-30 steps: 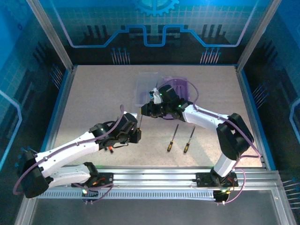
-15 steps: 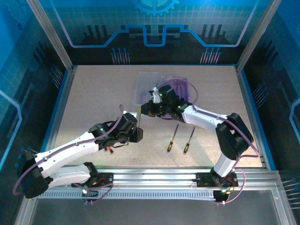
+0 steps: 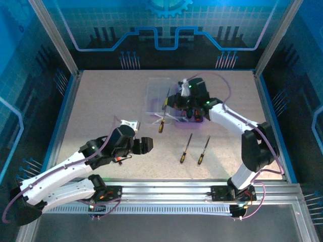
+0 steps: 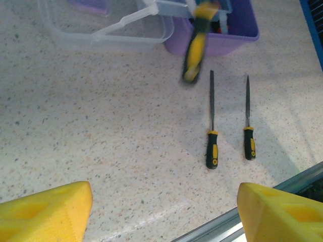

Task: Pack the tool kit

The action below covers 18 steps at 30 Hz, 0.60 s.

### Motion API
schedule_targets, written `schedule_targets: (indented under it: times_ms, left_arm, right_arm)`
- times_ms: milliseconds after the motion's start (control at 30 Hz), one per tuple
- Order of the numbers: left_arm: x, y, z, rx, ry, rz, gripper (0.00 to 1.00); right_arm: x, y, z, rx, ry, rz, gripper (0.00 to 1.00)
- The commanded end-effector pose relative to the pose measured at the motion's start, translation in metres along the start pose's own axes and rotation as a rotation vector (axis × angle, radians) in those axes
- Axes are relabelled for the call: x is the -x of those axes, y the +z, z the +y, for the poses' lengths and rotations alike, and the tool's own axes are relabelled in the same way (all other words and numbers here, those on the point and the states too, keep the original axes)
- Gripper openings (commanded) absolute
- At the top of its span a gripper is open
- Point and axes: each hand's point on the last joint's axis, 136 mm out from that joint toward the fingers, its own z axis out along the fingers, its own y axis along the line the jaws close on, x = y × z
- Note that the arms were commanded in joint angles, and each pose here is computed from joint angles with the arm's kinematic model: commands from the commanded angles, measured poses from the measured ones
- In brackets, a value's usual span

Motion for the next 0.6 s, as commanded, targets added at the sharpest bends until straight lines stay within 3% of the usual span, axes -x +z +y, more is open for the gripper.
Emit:
schedule_targets:
  times_ms: [0, 200, 567]
  left_arm:
    - [-0.01, 0.003, 0.013, 0.031, -0.036, 0.0, 0.78]
    - [-0.015, 0.012, 0.017, 0.039, -0.05, 0.01, 0.79]
    - [-0.022, 0.025, 0.021, 0.065, -0.046, 0.043, 0.8]
  right_arm:
    - [0.037, -0.038, 0.015, -0.005, -0.088, -0.091, 0.07]
    - [0.089, -0.055, -0.024, -0.107, -0.081, -0.167, 0.07]
    - [0.121, -0.005, -0.079, -0.138, 0.009, -0.103, 0.07]
